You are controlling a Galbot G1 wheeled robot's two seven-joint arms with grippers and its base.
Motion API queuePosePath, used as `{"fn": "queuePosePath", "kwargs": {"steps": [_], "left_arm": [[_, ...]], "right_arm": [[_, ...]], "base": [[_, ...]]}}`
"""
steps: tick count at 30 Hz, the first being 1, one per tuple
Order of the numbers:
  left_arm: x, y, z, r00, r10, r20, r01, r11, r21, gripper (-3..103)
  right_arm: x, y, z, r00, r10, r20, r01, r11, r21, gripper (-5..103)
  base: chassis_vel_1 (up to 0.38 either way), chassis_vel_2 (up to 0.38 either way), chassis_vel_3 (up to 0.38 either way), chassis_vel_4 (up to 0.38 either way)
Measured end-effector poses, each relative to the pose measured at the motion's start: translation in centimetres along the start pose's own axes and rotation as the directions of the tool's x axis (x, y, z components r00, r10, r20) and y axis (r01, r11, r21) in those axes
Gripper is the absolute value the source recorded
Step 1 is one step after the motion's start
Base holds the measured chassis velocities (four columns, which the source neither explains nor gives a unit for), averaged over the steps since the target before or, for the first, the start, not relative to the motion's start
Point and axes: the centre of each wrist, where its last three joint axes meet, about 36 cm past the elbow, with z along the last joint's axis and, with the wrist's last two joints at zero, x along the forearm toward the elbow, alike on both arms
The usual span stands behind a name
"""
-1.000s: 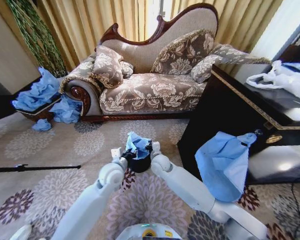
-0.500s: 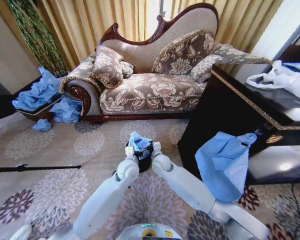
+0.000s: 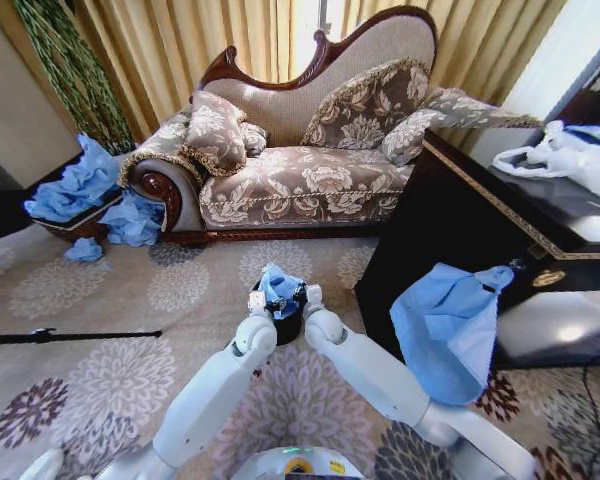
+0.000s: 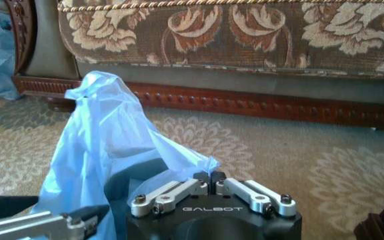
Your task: Place a garbage bag over the trash bin.
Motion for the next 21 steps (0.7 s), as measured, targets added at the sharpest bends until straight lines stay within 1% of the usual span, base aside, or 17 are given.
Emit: {"fn": "queuePosePath", "kwargs": {"steps": [1,2,5,6,7,9,10,11,13,14,16,17,19,21], "left_arm": [[0.0,0.0,0.0,1.0,-0.001,0.001,0.001,1.0,0.003,70],[0.0,0.0,0.0,1.0,-0.001,0.001,0.001,1.0,0.003,70],[-0.1,0.2,0.0,1.0,-0.006,0.0,0.006,1.0,0.008,53],[-0.1,0.2,0.0,1.0,-0.006,0.0,0.006,1.0,0.008,53],[-0.1,0.3,0.0,1.0,-0.007,0.0,0.006,1.0,0.009,48],[-0.1,0.3,0.0,1.0,-0.007,0.0,0.007,1.0,0.011,48],[-0.1,0.4,0.0,1.0,-0.008,-0.001,0.008,1.0,0.012,37],[-0.1,0.4,0.0,1.0,-0.009,-0.001,0.009,1.0,0.014,37],[-0.2,0.6,0.1,1.0,-0.013,-0.003,0.013,1.0,0.018,26],[-0.2,0.6,0.1,1.0,-0.013,-0.003,0.013,1.0,0.018,26],[-0.4,0.7,0.2,1.0,-0.019,-0.005,0.019,1.0,0.021,15],[-0.4,0.7,0.2,1.0,-0.019,-0.005,0.019,1.0,0.021,15],[-0.6,1.0,0.4,1.0,-0.026,-0.006,0.026,0.999,0.025,5],[-0.8,1.4,0.4,0.999,-0.035,-0.008,0.035,0.999,0.031,1]], "right_arm": [[0.0,0.0,0.0,1.0,0.0,0.0,0.0,1.0,0.001,0],[0.0,0.0,0.0,1.0,0.0,0.0,0.0,1.0,0.001,0],[0.0,-0.1,0.2,1.0,0.002,-0.001,-0.002,1.0,0.003,0],[0.0,-0.1,0.2,1.0,0.002,-0.001,-0.002,1.0,0.003,0],[0.0,-0.1,0.2,1.0,0.002,-0.001,-0.002,1.0,0.004,0],[0.0,-0.1,0.2,1.0,0.003,-0.001,-0.003,1.0,0.004,0],[0.0,-0.2,0.2,1.0,0.003,0.0,-0.003,1.0,0.004,0],[0.0,-0.2,0.1,1.0,0.003,0.001,-0.003,1.0,0.004,0],[0.0,-0.2,0.0,1.0,0.002,0.004,-0.002,1.0,0.003,0],[0.0,-0.2,0.0,1.0,0.002,0.004,-0.002,1.0,0.003,0],[0.1,-0.3,-0.1,1.0,0.002,0.006,-0.002,1.0,0.003,0],[0.1,-0.3,-0.1,1.0,0.002,0.006,-0.002,1.0,0.003,0],[0.2,-0.4,0.0,1.0,0.003,0.007,-0.003,1.0,0.004,0],[0.3,-0.4,0.0,1.0,0.004,0.006,-0.004,1.0,0.005,0]], "base": [[0.0,0.0,0.0,0.0],[0.0,0.0,0.0,0.0],[0.0,0.0,0.0,0.0],[0.0,0.0,0.0,0.0],[0.0,0.0,0.0,0.0],[0.0,0.0,0.0,0.0],[0.0,0.0,0.0,0.0],[0.0,0.0,0.0,0.0],[0.0,0.0,0.0,0.0],[0.0,0.0,0.0,0.0],[0.0,0.0,0.0,0.0],[0.0,0.0,0.0,0.0],[0.0,0.0,0.0,0.0],[0.0,0.0,0.0,0.0]]}}
